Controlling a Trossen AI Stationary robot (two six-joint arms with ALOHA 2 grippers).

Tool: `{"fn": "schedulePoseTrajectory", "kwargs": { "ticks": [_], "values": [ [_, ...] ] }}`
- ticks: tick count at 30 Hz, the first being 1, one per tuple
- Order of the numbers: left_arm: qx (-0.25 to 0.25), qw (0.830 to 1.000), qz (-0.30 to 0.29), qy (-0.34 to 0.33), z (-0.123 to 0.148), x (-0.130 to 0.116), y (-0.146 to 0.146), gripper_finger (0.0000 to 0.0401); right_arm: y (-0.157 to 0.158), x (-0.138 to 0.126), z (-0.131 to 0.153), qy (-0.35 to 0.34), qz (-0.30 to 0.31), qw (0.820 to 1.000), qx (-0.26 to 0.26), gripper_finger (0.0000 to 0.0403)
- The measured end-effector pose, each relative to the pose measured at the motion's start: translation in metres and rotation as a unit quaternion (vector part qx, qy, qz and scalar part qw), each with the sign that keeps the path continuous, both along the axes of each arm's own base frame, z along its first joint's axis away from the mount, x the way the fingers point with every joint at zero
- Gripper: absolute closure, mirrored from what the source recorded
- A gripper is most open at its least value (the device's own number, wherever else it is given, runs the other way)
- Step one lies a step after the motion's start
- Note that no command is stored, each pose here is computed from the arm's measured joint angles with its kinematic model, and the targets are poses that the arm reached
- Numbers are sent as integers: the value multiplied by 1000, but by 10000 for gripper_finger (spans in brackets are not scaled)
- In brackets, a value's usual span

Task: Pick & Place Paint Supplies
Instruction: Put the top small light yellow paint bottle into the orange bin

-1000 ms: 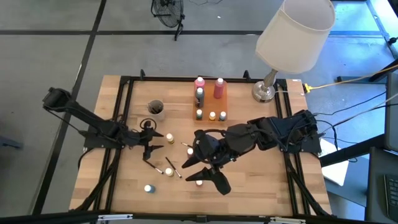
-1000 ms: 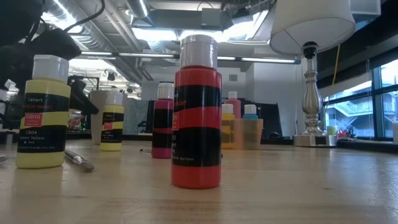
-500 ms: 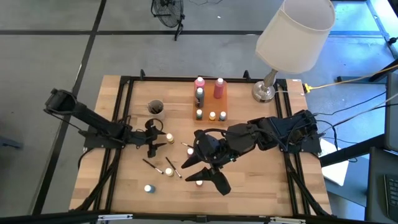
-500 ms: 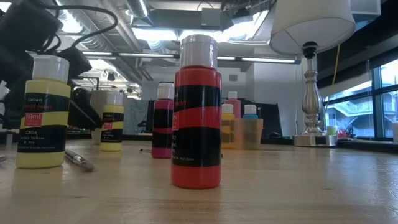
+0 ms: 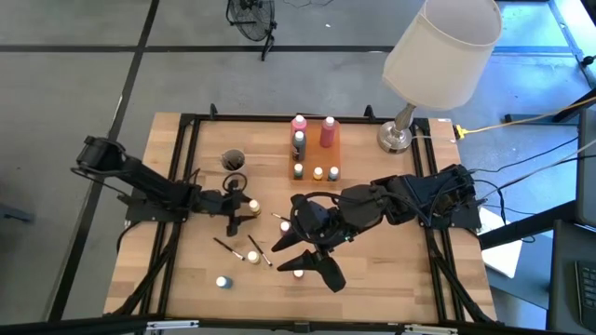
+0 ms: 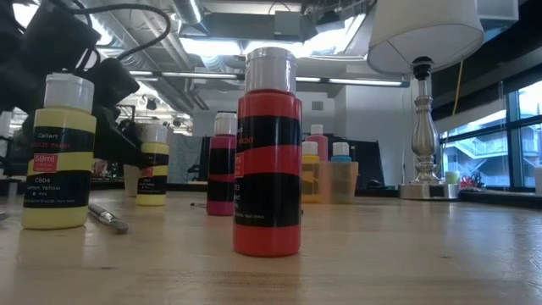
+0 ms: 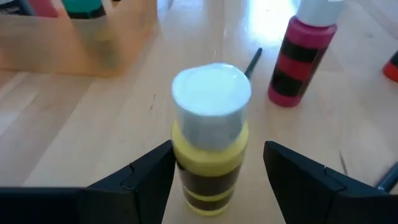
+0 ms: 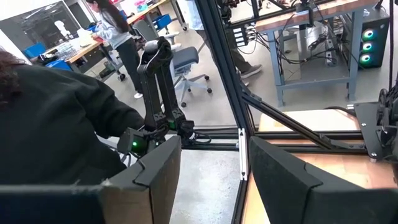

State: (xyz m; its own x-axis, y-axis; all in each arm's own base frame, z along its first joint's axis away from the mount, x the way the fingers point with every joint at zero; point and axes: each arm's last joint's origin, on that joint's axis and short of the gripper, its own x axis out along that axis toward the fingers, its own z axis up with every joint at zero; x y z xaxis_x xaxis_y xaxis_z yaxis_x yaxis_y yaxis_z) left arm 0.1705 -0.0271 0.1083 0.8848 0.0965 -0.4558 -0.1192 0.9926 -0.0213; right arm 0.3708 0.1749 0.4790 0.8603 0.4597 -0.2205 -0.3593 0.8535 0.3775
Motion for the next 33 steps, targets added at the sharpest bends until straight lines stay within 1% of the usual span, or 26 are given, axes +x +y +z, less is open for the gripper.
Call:
{"fn": "schedulePoseTrajectory", "kwargs": {
  "ticks": [2,6,9,12,15,19,28,33],
  "values": [
    [-17,1000,-2,6,-2,0,0,162,0,0,0,1,0,1000,0,208],
    [-72,997,14,15,-6,0,-1,162,0,0,-1,6,-1,1000,6,208],
    [-89,996,24,13,-6,1,-1,162,0,0,-1,8,-1,1000,7,208],
    [-84,996,23,13,-6,1,-1,162,0,0,-1,8,-1,1000,7,208],
    [-75,997,34,11,-6,1,0,162,0,0,-1,10,-1,1000,10,208],
    [-57,998,31,12,-6,0,1,162,0,0,-1,10,-1,1000,10,208],
    [-45,998,48,9,-6,0,2,162,0,0,0,6,-2,1000,12,208],
    [-48,998,48,-2,-4,2,2,162,-1,1,0,5,-4,1000,14,208]
  ]
}}
